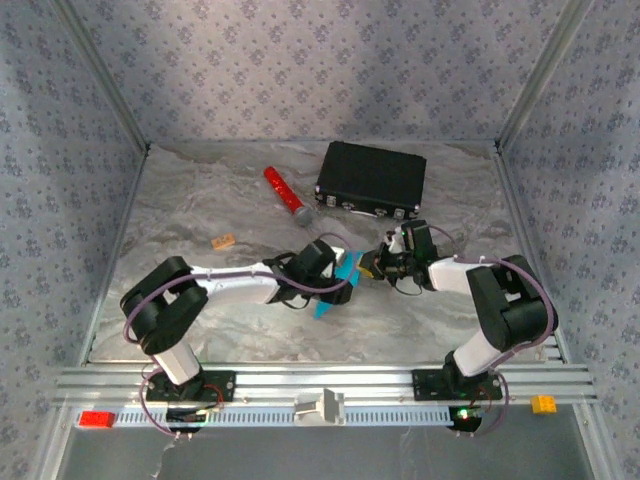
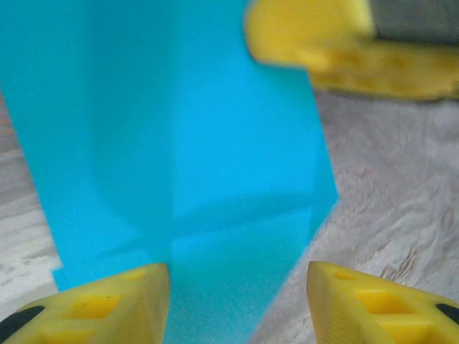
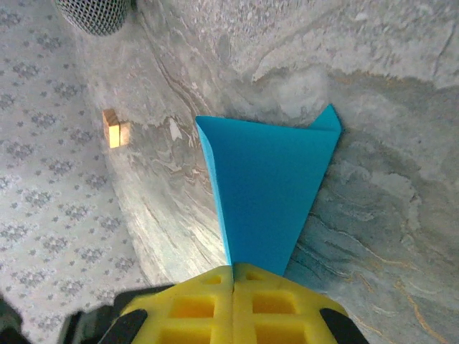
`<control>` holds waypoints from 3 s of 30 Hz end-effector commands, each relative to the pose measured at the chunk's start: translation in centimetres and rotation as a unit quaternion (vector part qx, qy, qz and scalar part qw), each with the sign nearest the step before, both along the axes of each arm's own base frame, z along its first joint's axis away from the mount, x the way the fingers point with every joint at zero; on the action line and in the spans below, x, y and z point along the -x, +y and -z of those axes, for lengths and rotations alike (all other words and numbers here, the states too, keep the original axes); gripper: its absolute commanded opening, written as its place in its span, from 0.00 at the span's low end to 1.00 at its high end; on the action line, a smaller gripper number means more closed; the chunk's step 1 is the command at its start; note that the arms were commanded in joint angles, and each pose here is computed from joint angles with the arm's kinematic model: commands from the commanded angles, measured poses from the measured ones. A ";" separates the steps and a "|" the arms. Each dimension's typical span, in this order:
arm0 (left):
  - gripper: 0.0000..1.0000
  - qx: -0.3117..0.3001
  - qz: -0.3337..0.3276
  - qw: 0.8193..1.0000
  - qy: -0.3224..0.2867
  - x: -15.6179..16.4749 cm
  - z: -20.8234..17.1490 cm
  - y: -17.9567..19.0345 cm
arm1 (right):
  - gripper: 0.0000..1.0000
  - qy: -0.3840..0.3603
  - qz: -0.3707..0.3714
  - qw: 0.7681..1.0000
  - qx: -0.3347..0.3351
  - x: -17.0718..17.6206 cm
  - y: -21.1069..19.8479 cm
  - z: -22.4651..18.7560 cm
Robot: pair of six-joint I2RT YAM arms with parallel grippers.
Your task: Fold a paper plane with a square sheet of paper (pick it up from the middle)
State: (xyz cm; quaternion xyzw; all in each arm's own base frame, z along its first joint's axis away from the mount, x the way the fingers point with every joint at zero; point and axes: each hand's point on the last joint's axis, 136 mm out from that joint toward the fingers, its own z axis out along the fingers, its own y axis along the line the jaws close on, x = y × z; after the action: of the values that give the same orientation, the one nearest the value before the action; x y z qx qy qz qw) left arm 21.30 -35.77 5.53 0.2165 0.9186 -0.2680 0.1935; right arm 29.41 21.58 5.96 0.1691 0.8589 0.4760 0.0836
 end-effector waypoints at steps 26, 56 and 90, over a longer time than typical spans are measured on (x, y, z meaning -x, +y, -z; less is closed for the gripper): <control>0.45 -0.266 0.019 0.945 -0.189 0.6 1.9 1.9 | 0.00 0.005 0.028 0.999 -0.016 -0.5 -0.2 -1.0; 0.18 -0.264 0.013 0.946 -0.186 0.7 2.1 2.1 | 0.00 0.006 0.031 0.999 -0.014 -0.6 -0.4 -0.9; 0.04 -0.261 0.011 0.948 -0.180 0.8 2.4 2.3 | 0.00 0.007 0.034 0.999 -0.012 -0.7 -0.7 -0.7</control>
State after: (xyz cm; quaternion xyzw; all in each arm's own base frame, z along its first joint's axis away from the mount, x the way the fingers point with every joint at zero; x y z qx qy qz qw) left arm 20.58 -34.28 3.95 0.3125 0.9024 0.0062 0.2967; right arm 30.09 21.26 6.58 0.1984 0.8488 0.4826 0.0852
